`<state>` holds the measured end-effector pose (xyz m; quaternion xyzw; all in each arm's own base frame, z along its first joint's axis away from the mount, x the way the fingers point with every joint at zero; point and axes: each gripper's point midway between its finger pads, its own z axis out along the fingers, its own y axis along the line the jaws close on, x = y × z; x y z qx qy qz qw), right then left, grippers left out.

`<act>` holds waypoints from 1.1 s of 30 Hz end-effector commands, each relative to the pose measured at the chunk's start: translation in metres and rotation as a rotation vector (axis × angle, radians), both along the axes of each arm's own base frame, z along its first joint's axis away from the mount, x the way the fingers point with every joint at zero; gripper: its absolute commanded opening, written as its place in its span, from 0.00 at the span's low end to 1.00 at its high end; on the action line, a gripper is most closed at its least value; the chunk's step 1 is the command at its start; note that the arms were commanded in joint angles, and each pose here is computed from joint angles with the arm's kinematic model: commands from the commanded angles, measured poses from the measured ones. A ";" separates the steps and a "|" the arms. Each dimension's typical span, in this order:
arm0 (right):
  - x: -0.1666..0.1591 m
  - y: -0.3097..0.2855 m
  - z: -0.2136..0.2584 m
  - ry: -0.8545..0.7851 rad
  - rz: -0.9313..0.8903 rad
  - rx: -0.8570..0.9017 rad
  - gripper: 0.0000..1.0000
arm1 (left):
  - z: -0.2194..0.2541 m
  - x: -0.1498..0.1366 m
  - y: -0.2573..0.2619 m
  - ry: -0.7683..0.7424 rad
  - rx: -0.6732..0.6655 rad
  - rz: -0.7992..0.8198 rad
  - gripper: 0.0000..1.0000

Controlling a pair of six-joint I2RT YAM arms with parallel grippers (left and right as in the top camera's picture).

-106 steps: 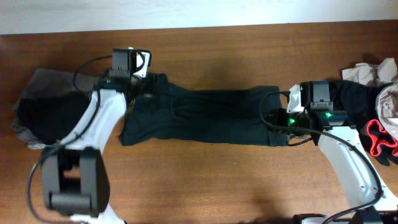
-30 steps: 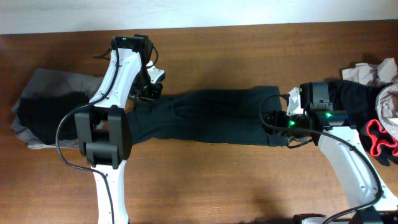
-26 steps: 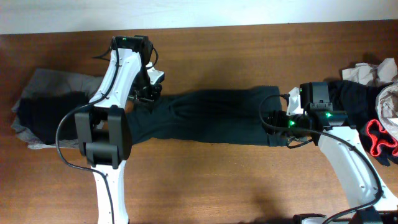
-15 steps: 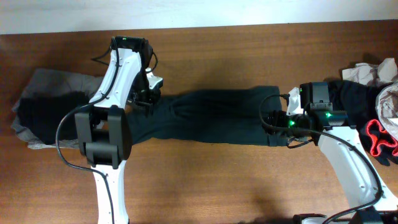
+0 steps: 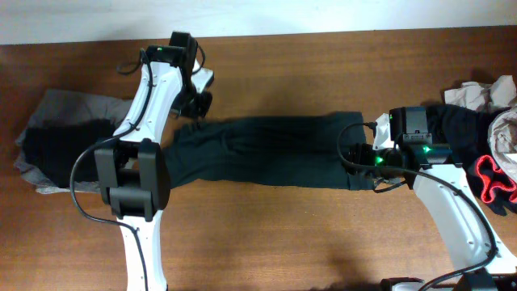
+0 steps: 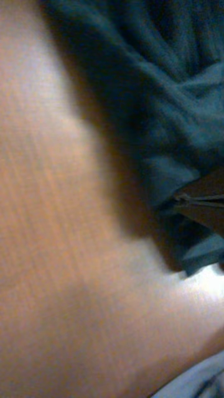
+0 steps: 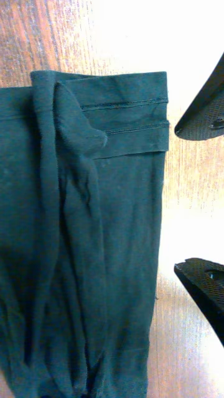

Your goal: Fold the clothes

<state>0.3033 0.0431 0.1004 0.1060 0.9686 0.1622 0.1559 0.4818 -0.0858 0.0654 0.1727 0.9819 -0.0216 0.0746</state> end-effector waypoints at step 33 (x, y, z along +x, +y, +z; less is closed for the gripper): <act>-0.003 -0.008 0.000 0.008 -0.009 -0.039 0.66 | 0.093 -0.028 -0.002 -0.128 -0.068 0.008 0.01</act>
